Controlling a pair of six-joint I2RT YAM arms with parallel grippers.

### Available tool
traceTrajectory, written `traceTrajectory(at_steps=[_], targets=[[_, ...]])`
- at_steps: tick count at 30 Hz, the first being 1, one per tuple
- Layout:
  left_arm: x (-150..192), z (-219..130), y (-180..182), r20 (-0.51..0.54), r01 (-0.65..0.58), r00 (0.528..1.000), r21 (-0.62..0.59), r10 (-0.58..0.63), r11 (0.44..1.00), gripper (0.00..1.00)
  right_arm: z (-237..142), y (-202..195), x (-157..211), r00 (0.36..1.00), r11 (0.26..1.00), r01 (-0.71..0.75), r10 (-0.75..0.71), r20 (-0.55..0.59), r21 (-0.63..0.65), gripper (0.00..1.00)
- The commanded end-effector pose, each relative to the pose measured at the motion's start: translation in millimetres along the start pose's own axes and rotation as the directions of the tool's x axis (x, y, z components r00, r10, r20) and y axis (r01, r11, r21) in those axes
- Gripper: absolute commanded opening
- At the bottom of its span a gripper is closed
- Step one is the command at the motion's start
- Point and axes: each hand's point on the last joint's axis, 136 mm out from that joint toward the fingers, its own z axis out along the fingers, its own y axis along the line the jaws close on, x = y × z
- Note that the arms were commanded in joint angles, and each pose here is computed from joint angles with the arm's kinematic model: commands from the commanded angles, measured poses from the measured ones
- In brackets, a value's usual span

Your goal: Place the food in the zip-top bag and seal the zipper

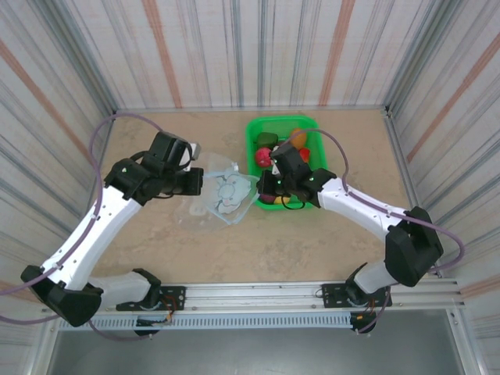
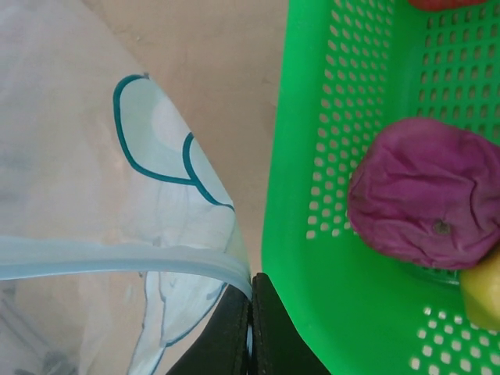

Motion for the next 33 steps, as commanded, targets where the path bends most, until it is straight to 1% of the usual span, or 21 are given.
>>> traceTrajectory(at_steps=[1,4,5,6,8,9,10,12,14,17,22,24,25,27,28,29,33], targets=[[0.2,-7.7,-5.0,0.001,0.052,0.999,0.028,-0.052,0.998,0.0,-6.6,9.4,-7.7,0.997,0.997,0.08,-0.08,-0.016,0.007,0.16],[-0.6,6.7,-5.7,-0.044,0.095,0.995,0.012,-0.094,0.995,0.0,-23.1,35.8,-18.9,0.987,0.987,0.158,-0.158,0.008,-0.029,0.32],[-0.4,11.6,-5.4,-0.067,0.112,0.992,0.002,-0.111,0.994,0.0,-31.2,43.0,-23.8,0.983,0.983,0.182,-0.182,0.02,-0.028,0.36],[-0.5,15.0,-6.5,-0.086,0.127,0.988,-0.002,-0.127,0.992,0.0,-36.9,45.2,-27.3,0.981,0.981,0.193,-0.192,0.028,-0.013,0.39],[-1.0,22.1,-10.6,-0.12,0.159,0.98,0.002,-0.158,0.987,0.0,-53.8,53.2,-38.0,0.977,0.978,0.21,-0.21,0.045,0.005,0.39],[-2.4,23.1,-12.4,-0.124,0.17,0.978,0.009,-0.168,0.985,0.0,-60.7,60.2,-39.1,0.971,0.972,0.233,-0.232,0.049,-0.01,0.37],[-5.0,24.0,-15.3,-0.126,0.183,0.976,0.026,-0.179,0.983,0.0,-67.7,71.1,-38.9,0.964,0.964,0.264,-0.261,0.053,-0.046,0.33],[-10.5,24.3,-17.9,-0.118,0.206,0.973,0.055,-0.198,0.977,0.0,-75.8,90.7,-32.1,0.956,0.947,0.293,-0.293,0.02,-0.13,0.21],[-15.5,25.0,-20.4,-0.121,0.232,0.968,0.09,-0.221,0.968,0.0,-72.0,101.0,-23.1,0.954,0.945,0.28,-0.293,-0.059,-0.167,0.0],[-21.3,25.1,-22.5,-0.123,0.237,0.967,0.109,-0.223,0.966,0.0,-52.8,109.7,-10.6,0.959,0.961,0.204,-0.235,-0.157,-0.188,0.0],[-30.9,20.6,-32.1,-0.104,0.215,0.974,0.167,-0.2,0.962,0.0,-9.8,124.7,-1.9,0.964,0.97,0.058,-0.115,-0.241,-0.234,0.0],[-35.8,17.7,-36.2,-0.101,0.22,0.974,0.192,-0.203,0.957,0.0,8.0,129.5,0.7,0.957,0.975,0.025,-0.086,-0.277,-0.22,0.0],[-38.7,15.9,-37.3,-0.097,0.221,0.974,0.197,-0.206,0.955,0.0,17.5,130.6,2.8,0.951,0.978,0.003,-0.066,-0.301,-0.208,0.05],[-43.1,11.8,-38.9,-0.086,0.222,0.974,0.208,-0.208,0.953,0.0,33.7,129.5,5.8,0.942,0.982,-0.041,-0.024,-0.335,-0.183,0.09],[-45.5,9.4,-40.0,-0.082,0.222,0.974,0.216,-0.209,0.951,0.0,41.8,126.7,6.8,0.941,0.984,-0.056,-0.004,-0.34,-0.167,0.14],[-47.4,7.2,-40.9,-0.078,0.222,0.975,0.224,-0.21,0.949,0.0,47.6,123.1,7.4,0.942,0.987,-0.057,0.005,-0.335,-0.147,0.2],[-56.5,-3.6,-37.0,-0.058,0.243,0.97,0.242,-0.236,0.939,0.0,59.2,90.2,7.0,0.962,1.0,0.004,0.002,-0.274,0.023,0.46]])
